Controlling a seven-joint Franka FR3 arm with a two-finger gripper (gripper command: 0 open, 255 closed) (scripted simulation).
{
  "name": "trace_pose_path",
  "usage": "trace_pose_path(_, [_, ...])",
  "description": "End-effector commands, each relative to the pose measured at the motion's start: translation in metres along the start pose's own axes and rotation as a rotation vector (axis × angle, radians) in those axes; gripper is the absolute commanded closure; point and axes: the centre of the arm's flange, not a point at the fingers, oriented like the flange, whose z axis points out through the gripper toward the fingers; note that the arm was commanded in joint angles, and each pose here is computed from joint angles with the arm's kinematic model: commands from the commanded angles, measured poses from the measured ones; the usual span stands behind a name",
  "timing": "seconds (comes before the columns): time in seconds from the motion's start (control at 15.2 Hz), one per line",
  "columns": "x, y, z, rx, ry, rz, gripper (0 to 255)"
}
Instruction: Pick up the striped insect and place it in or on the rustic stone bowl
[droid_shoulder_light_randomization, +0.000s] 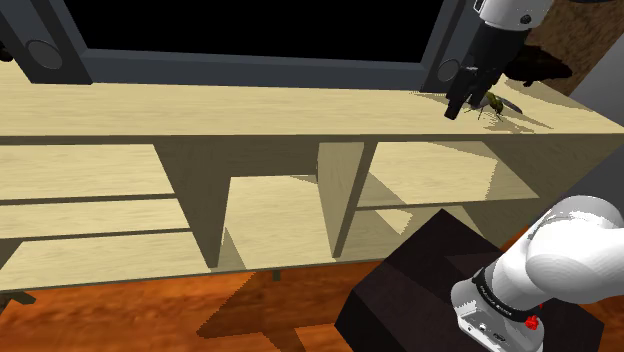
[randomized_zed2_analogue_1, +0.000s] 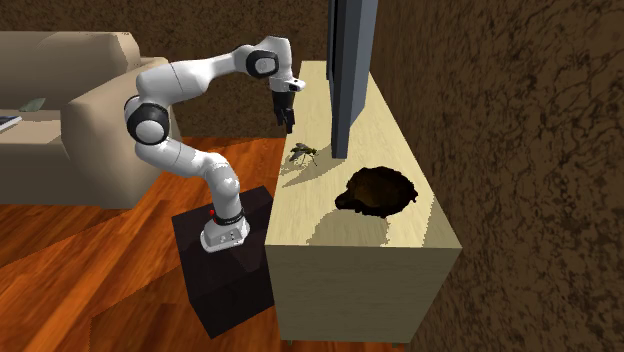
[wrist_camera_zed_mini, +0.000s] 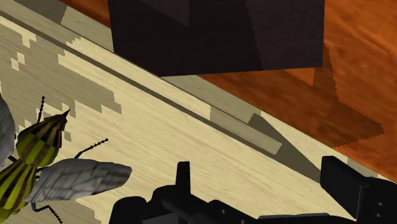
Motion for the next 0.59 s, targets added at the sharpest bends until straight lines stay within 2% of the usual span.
trace_pose_path(0.0, [0.0,0.0,0.0,0.0,0.0,0.0,0])
trace_pose_path(0.53, [-0.022,0.105,0.003,0.001,0.053,-0.111,0])
